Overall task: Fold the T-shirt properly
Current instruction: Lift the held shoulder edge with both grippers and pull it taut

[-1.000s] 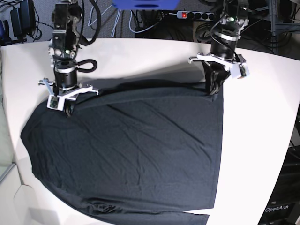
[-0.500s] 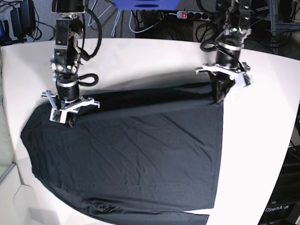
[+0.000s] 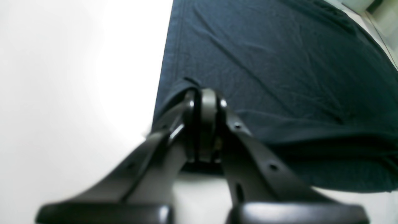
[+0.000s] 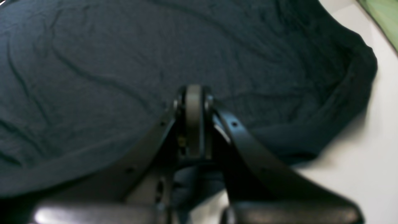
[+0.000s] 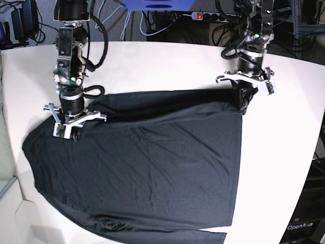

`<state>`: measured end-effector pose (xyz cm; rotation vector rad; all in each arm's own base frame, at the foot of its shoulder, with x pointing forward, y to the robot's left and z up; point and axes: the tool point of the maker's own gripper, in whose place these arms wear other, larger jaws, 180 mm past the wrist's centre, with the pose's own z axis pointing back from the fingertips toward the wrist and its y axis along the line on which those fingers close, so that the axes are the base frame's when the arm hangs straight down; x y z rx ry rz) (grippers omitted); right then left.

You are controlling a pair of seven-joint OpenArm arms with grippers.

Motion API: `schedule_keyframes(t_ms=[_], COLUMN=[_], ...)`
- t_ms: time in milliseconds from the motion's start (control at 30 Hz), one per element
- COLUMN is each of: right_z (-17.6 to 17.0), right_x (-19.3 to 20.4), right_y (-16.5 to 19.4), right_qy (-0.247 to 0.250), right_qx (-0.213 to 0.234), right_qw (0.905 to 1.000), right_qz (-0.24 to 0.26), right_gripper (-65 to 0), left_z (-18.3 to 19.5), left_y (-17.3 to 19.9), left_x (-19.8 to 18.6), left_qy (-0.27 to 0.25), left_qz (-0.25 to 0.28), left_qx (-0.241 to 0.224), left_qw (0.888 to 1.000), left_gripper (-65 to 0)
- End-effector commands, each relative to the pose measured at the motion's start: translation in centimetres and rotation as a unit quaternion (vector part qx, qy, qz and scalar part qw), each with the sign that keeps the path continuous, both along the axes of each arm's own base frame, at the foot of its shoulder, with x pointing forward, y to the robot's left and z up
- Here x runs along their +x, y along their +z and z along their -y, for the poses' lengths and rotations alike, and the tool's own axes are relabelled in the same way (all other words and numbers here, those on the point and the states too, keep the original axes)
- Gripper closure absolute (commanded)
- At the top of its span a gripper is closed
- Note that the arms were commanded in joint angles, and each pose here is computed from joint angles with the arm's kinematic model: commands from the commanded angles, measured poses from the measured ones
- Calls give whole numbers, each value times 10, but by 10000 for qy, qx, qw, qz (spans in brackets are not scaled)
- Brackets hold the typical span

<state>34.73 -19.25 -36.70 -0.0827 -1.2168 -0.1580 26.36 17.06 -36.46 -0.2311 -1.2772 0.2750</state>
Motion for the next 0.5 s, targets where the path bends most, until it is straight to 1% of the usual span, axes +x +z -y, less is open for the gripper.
schedule_keyframes(t_ms=[0,167,467], right_z=[2,-2,-6], right_x=[10,14,12], right_y=[18,12,8], right_qy=[11,106,144], right_qx=[-86,-288,-270], right_qw=[9995,9993,9994], right_qz=[315,213,160], right_gripper=[-1,-1,0], left_z=[0,-1,-4], left_y=[12,12,14], left_x=[5,7,13], left_qy=[4,8,36], left_qz=[247,255,306], left_qx=[-9,-9,8], left_qw=[9997,9997,9995], left_gripper=[0,0,0])
